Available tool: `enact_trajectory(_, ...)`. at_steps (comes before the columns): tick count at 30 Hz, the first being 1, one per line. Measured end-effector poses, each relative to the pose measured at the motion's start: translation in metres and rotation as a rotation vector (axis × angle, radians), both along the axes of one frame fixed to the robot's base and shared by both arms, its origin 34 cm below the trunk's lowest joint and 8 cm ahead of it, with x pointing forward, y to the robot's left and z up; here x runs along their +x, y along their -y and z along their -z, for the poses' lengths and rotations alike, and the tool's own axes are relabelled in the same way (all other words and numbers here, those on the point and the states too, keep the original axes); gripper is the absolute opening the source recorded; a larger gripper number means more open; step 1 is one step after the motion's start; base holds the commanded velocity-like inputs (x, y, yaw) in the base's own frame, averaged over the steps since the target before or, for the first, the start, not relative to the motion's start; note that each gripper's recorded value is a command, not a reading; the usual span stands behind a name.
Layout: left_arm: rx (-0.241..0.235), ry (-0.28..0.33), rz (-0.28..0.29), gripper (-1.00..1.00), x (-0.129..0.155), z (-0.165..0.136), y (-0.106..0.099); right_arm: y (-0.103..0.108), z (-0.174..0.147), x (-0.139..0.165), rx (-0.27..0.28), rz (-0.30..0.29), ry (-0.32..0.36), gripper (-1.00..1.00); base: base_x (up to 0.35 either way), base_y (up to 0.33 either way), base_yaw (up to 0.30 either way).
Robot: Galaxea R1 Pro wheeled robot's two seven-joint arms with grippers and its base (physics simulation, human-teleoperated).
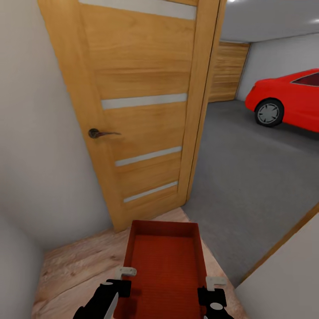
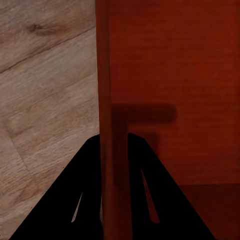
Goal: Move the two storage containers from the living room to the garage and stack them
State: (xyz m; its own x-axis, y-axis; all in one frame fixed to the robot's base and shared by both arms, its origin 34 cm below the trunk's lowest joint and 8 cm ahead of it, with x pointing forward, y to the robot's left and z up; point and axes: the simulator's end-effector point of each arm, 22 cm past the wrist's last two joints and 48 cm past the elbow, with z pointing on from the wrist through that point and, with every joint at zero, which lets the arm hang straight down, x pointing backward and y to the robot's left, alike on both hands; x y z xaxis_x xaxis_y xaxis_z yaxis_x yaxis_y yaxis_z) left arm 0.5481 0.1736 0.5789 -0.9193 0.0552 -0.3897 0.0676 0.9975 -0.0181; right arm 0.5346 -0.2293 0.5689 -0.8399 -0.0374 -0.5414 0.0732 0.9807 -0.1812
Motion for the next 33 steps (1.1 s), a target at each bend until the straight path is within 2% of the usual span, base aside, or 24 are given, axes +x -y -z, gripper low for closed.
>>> enact_trajectory(13,0.0,0.005,0.0,-1.0,0.0017,-0.0011,0.0,0.0001,-0.0011,0.0018,0.001,0.0,0.004,-1.0,0.303,0.058,-0.262)
enact_trajectory(18,0.0,0.002,0.0,-1.0,0.0009,-0.0002,0.0,0.0001,-0.0003,0.001,0.001,0.001,0.002,-1.0,0.064,0.002,-0.232)
enact_trajectory(26,0.0,0.002,0.0,-1.0,0.0009,-0.0002,-0.0002,-0.0001,-0.0003,0.0011,0.001,0.0,0.002,-1.0,0.005,0.0,-0.035)
enact_trajectory(33,0.0,-0.008,-0.001,-1.0,-0.0028,0.0024,-0.0004,-0.0003,0.0021,-0.0024,-0.002,-0.001,-0.008,-1.0,0.0,0.0,-0.176)
